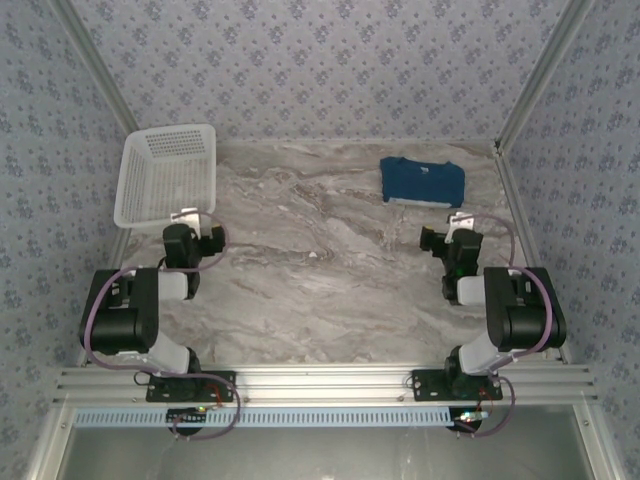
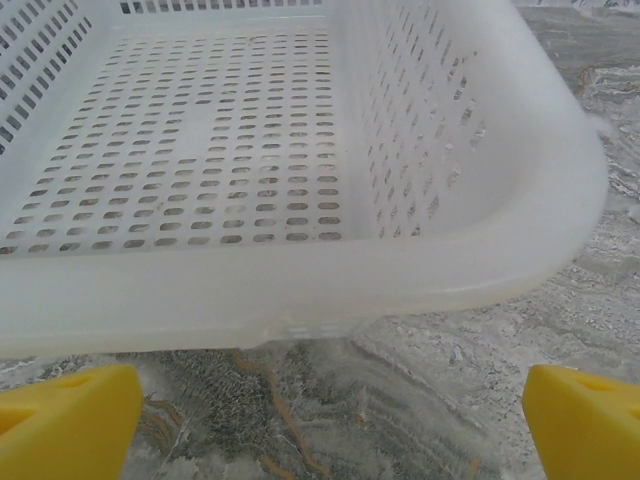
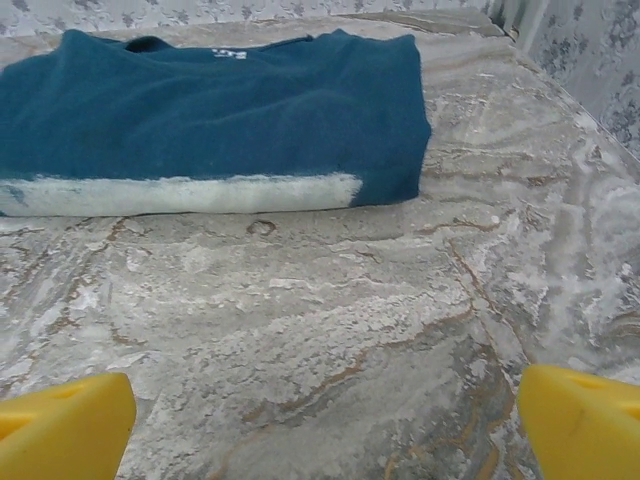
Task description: Fold the inside-out t-shirt
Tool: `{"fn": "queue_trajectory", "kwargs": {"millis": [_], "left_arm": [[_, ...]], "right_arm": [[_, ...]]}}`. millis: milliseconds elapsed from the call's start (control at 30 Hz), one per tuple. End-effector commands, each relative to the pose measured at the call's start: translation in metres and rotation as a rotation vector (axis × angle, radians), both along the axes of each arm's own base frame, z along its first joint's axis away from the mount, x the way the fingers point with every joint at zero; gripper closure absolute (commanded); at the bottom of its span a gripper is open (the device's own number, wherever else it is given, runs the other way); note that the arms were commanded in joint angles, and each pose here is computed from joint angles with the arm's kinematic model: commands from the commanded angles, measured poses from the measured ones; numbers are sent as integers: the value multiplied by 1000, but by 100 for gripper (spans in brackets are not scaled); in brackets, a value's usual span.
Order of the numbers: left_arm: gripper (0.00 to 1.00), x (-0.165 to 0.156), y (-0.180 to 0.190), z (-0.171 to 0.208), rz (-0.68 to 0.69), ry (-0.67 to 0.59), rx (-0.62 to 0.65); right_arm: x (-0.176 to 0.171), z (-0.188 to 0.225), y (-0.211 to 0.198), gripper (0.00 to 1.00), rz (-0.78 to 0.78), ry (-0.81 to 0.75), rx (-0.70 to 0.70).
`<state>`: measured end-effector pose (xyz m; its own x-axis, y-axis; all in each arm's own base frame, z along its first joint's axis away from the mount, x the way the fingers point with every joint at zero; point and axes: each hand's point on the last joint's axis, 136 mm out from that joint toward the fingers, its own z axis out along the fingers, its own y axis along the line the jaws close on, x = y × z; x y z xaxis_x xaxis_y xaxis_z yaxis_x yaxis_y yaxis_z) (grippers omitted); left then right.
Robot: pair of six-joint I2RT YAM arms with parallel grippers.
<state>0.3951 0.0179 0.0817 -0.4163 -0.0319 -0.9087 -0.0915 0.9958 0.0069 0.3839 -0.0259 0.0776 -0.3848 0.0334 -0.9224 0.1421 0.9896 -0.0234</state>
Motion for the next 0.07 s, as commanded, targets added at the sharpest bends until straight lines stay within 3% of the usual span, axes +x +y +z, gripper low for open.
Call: {"fn": "queue_trajectory", "kwargs": {"millis": [0, 33], "left_arm": [[2, 3, -3, 8, -16, -38, -6], [2, 3, -3, 8, -16, -39, -5]], "right_arm": [[6, 10, 6, 0, 36, -36, -31], [5, 9, 4, 0, 23, -36, -37]]}}
